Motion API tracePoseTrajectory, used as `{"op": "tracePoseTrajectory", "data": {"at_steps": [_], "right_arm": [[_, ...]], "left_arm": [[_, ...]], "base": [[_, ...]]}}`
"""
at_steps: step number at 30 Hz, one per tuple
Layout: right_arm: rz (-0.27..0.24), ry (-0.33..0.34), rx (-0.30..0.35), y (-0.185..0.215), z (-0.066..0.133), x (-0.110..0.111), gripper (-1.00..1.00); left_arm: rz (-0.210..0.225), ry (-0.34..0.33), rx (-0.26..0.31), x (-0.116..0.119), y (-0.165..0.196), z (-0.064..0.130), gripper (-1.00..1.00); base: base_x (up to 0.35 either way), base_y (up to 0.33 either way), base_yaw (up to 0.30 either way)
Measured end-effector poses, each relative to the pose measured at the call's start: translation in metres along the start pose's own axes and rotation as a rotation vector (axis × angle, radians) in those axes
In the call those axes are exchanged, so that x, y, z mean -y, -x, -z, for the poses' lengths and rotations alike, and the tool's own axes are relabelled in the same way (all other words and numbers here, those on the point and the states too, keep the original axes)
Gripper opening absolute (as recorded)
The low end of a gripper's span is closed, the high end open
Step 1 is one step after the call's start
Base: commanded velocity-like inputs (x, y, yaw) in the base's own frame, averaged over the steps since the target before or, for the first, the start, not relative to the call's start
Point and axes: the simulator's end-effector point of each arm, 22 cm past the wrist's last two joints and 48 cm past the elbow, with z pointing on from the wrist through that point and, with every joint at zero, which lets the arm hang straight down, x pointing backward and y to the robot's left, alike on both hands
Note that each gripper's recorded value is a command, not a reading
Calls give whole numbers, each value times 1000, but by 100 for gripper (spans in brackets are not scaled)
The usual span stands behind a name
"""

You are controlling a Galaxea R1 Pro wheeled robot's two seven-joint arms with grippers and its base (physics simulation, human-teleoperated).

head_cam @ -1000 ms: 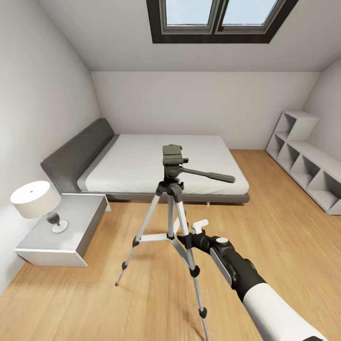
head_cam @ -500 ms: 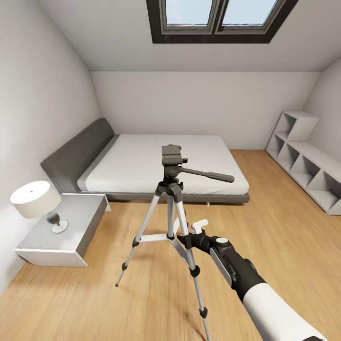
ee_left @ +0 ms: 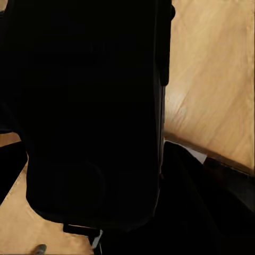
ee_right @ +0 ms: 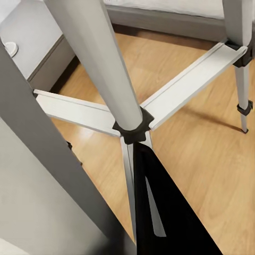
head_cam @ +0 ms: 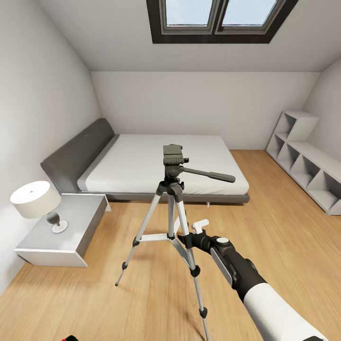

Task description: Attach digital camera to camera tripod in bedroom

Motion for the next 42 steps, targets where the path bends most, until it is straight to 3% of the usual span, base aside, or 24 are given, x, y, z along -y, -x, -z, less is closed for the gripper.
{"op": "tracePoseTrajectory", "data": {"at_steps": [3, 9, 12, 22, 28, 34, 36, 42], "right_arm": [[-1, 0, 0, 0, 0, 0, -100], [-1, 0, 0, 0, 0, 0, -100], [-2, 0, 0, 0, 0, 0, -100], [-5, 0, 1, 0, 0, 1, -100], [-5, 0, 2, 0, 1, 1, -100], [-5, 0, 1, 0, 1, 1, -100], [-5, 0, 2, 0, 1, 1, -100], [-4, 0, 1, 0, 1, 1, -100]], "left_arm": [[-20, -36, 7, 5, 30, 6, -100], [-90, -148, 13, 45, 98, 36, -100], [-108, -173, 34, 65, 126, 52, -100], [-158, -167, 86, 111, 224, 140, -100], [-199, -225, 199, 158, 314, 201, -100], [-186, -276, 333, 188, 401, 257, -100], [-161, -308, 381, 200, 440, 283, -100], [-75, -419, 450, 229, 520, 345, -100]], "base": [[0, 0, 0], [0, 0, 0], [0, 0, 0], [0, 0, 0], [0, 0, 0], [0, 0, 0], [0, 0, 0], [0, 0, 0]]}}
